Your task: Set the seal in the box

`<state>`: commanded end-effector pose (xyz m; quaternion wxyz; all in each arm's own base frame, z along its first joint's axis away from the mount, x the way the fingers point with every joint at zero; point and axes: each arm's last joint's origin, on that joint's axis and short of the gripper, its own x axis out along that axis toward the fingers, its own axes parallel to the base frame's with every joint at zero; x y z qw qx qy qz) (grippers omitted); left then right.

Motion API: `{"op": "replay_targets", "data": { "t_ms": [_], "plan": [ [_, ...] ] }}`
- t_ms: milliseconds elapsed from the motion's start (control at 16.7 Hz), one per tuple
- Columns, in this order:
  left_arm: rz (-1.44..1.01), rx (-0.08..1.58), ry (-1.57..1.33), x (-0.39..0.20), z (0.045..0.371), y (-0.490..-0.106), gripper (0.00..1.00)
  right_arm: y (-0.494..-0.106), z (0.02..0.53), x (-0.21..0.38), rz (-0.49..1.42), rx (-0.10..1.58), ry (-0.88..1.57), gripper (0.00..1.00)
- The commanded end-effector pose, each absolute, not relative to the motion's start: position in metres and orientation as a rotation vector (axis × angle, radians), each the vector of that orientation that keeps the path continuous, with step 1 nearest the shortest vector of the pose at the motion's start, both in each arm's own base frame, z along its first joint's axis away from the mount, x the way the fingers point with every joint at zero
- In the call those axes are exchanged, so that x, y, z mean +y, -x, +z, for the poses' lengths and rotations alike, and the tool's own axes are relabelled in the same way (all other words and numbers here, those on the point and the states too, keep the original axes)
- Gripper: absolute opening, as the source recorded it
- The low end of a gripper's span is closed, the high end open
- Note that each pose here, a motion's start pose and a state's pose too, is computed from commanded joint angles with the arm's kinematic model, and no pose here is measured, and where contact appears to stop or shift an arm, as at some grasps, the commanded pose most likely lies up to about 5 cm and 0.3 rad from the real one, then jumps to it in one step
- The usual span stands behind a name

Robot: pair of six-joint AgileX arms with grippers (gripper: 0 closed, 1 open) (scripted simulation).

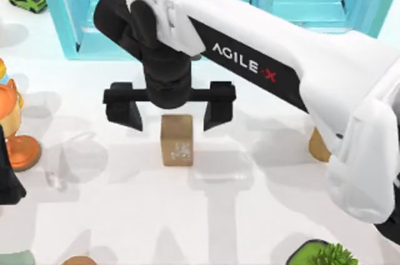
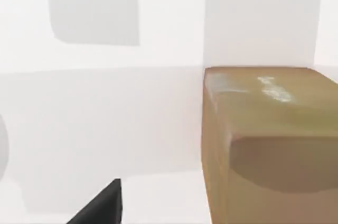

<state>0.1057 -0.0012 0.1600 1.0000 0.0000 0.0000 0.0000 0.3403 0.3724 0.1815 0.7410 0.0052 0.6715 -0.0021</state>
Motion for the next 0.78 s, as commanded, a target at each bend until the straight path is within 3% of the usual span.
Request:
{"op": "replay_targets", "data": {
  "t_ms": [360,720,780],
  "plan": [
    [0.0,0.0,0.0,-0.001,0.16,-0.106,1.0,-0.34,0.136,0.369,-0.005,1.472,-0.011,1.0],
    [0.0,0.0,0.0,-0.001,0.16,-0.106,1.0,-0.34,0.131,0.368,-0.005,1.472,-0.011,1.0],
    [0.0,0.0,0.0,-0.001,0.16,-0.106,1.0,-0.34,0.131,0.368,-0.005,1.472,-0.011,0.92]
  ]
}}
